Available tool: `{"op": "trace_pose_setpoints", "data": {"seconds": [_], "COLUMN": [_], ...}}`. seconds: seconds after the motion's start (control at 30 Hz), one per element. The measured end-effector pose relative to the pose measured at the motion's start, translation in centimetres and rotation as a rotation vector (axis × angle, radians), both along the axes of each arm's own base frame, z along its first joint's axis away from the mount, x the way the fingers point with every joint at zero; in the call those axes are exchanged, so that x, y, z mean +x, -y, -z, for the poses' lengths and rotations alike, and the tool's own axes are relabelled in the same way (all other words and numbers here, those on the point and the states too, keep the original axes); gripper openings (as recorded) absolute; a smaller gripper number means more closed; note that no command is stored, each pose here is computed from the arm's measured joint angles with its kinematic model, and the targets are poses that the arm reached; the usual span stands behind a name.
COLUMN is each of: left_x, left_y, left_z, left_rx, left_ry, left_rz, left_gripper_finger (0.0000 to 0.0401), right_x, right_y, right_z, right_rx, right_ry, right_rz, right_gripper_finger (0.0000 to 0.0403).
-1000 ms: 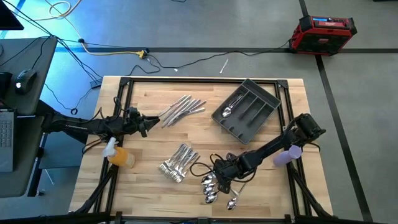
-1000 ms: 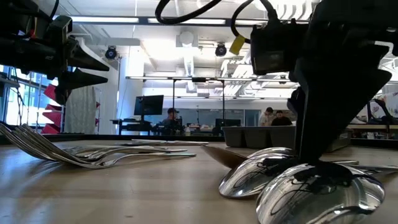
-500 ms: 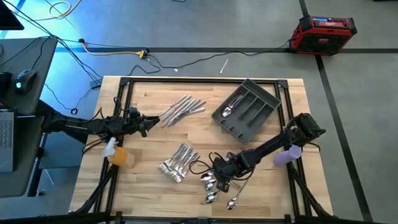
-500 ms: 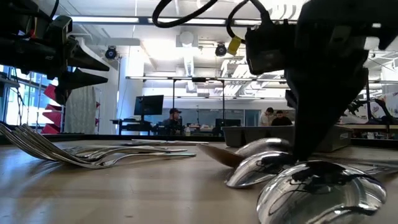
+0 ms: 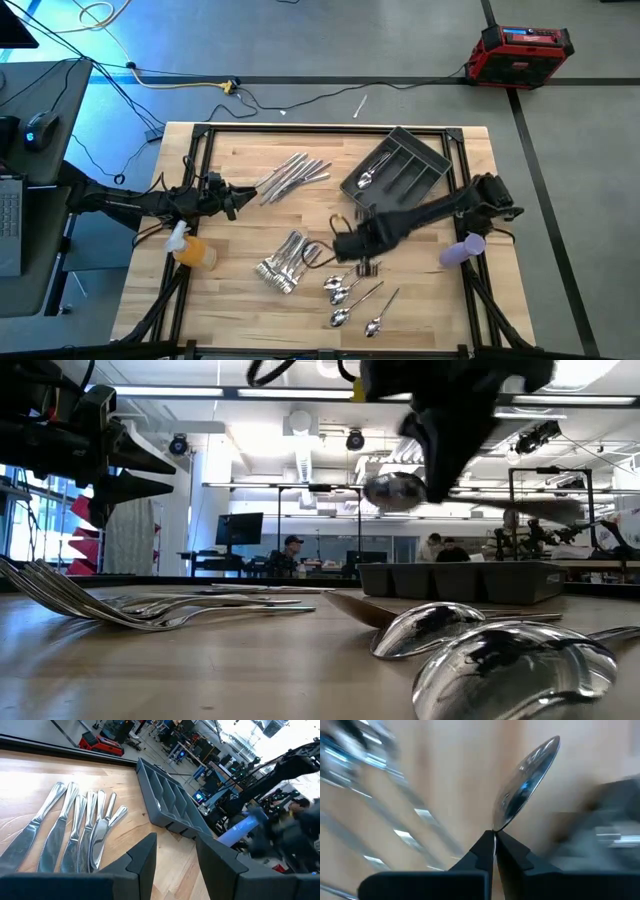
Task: Sort silverware
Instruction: Put the spoon in the silverware tray
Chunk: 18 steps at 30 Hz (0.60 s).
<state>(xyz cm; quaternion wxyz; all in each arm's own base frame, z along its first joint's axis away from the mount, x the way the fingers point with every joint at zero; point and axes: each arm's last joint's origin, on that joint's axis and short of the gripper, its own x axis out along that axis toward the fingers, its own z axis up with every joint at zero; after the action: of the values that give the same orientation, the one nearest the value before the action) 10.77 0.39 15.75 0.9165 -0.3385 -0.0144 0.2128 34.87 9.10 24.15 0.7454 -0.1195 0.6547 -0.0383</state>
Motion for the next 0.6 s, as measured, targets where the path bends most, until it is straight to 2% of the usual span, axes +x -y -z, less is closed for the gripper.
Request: {"op": "trace_pose_setpoints", "data": {"seconds": [0.07,0.13,0.33,0.47,0.6], "left_x": [0.0,0.0,0.0,0.0,0.0], "left_y": [0.0,0.0,0.0,0.0,0.0], "left_z": [0.0,0.0,0.0,0.0,0.0], "left_rx": [0.0,0.0,0.0,0.0,0.0], "left_ry": [0.0,0.0,0.0,0.0,-0.001], "left_rz": [0.0,0.0,0.001,0.001,0.001], "left_gripper_finger": [0.0119,0.0119,0.0119,0.0119,0.0119], "right_x": [0.2,0.4,-0.2,-1.6,-2.6], "right_y": [2.2,4.7,14.1,19.4,22.7], "right_z": [-1.1,-1.4,-0.2,0.8,2.1], "right_rx": [-0.099,-0.139,-0.111,-0.059,0.002], "right_ry": [-0.064,-0.138,-0.358,-0.426,-0.365], "right_rz": [-0.126,-0.257,-0.585,-0.679,-0.704], "right_gripper_finger": [0.0,0.0,0.0,0.0,0.0]}}
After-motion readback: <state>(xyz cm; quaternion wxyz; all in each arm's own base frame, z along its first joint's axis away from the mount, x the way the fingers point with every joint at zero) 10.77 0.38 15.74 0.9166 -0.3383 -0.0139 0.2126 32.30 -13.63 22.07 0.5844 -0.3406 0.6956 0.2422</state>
